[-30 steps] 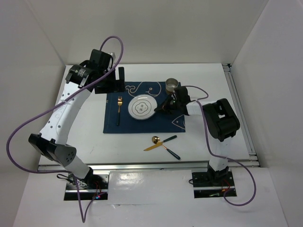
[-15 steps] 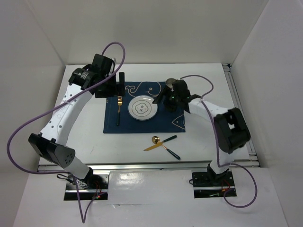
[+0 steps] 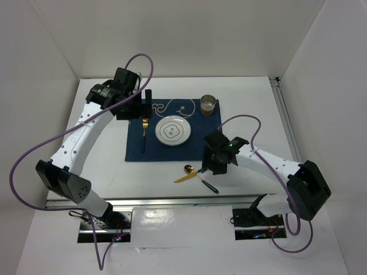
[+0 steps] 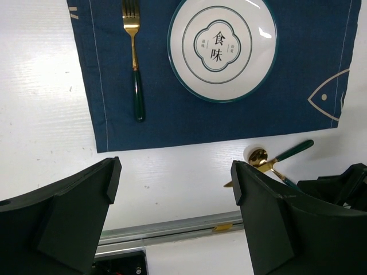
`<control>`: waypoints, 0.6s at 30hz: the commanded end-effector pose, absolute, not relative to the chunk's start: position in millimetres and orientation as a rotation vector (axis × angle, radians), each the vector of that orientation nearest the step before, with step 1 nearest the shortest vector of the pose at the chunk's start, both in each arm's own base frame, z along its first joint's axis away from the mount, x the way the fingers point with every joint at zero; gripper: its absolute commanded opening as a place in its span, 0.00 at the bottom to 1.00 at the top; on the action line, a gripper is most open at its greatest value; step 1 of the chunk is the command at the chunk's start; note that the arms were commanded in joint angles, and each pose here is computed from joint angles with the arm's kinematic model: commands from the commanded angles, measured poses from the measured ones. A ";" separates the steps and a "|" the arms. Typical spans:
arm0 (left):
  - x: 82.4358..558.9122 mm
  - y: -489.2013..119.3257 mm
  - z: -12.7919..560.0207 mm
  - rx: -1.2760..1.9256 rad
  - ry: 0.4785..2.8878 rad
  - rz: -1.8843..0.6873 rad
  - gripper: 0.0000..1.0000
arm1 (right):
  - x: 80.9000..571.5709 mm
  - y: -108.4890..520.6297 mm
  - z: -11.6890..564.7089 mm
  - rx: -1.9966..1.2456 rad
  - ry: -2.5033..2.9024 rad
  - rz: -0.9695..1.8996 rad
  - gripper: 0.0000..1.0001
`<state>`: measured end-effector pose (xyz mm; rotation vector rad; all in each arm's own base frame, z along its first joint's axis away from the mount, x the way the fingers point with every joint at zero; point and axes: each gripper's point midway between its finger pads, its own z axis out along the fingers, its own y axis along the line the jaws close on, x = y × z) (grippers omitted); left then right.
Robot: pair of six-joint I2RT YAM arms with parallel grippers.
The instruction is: Set the dinner table for one person
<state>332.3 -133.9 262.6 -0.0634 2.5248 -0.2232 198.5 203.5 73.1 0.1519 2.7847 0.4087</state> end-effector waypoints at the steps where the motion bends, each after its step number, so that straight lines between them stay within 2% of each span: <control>1: 339.3 -137.7 269.2 -0.063 2.489 -0.259 0.97 | 178.9 185.2 72.8 0.372 2.825 0.304 0.60; 3: 338.6 -139.8 269.4 -0.069 2.492 -0.275 0.97 | 177.9 192.5 71.8 0.416 2.829 0.357 0.57; 10: 334.8 -138.4 271.9 -0.069 2.484 -0.279 0.97 | 182.2 219.9 68.7 0.427 2.829 0.445 0.56; 14: 334.8 -138.0 271.9 -0.058 2.484 -0.275 0.97 | 205.2 228.9 83.9 0.113 2.794 0.359 0.55; 18: 333.9 -137.6 268.7 -0.058 2.493 -0.271 0.97 | 204.2 213.0 63.6 -0.353 2.887 0.080 0.55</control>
